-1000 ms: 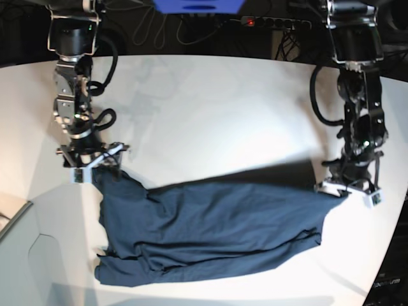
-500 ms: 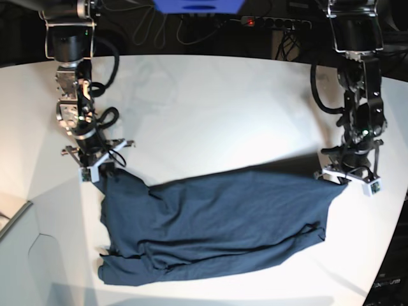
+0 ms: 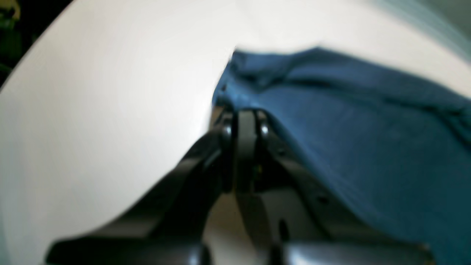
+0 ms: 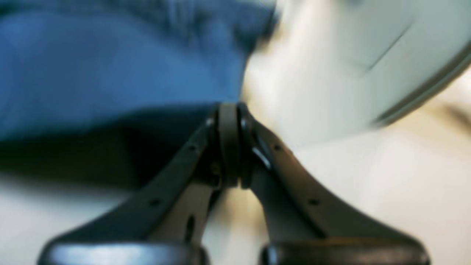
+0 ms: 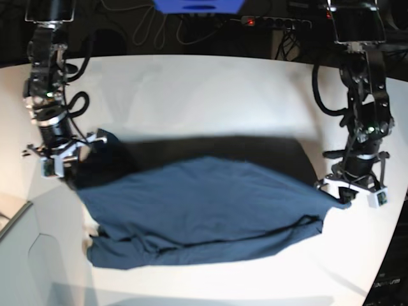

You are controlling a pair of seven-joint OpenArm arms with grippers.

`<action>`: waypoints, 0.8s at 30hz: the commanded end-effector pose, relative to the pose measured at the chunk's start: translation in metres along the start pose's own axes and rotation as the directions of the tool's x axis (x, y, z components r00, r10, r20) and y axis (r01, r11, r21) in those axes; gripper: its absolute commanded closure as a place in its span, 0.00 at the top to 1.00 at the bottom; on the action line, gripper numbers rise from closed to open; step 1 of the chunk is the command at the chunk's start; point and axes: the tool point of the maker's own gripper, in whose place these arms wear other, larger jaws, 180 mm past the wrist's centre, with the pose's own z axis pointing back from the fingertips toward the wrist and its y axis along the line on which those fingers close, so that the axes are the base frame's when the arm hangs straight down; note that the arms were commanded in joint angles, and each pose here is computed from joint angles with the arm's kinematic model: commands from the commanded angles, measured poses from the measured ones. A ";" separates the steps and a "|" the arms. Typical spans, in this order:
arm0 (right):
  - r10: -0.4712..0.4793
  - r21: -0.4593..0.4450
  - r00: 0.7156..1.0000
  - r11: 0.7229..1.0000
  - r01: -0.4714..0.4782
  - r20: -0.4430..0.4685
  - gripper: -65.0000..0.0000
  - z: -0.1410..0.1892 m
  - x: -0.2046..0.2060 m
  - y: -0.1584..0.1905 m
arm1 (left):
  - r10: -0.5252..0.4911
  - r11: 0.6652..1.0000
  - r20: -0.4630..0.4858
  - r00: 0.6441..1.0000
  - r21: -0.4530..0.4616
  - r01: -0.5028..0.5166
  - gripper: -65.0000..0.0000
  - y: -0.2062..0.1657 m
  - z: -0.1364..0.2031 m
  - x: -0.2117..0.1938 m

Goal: Layout the t-shirt on the table in an organized manner, then fold the t-shirt properly
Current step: 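Grasp the shirt edges again with both grippers and pull them apart, then drag the held shirt edges away from the body with both grippers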

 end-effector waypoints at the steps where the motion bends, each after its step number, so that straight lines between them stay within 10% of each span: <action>1: 0.014 -0.016 0.995 1.000 -0.012 0.102 0.00 0.004 0.032 -0.008 | -0.014 1.000 0.072 0.997 0.001 0.014 0.00 0.000 0.005 0.023; 7: 0.070 -0.035 0.971 0.997 -0.063 0.230 0.00 0.018 0.085 -0.011 | -0.019 1.000 0.085 0.996 0.022 0.017 0.00 0.011 0.017 0.024; 24: -0.083 0.041 0.994 0.995 0.086 -0.066 0.11 -0.099 -0.003 0.007 | 0.012 0.996 -0.058 0.998 0.084 -0.007 0.00 0.036 0.000 -0.031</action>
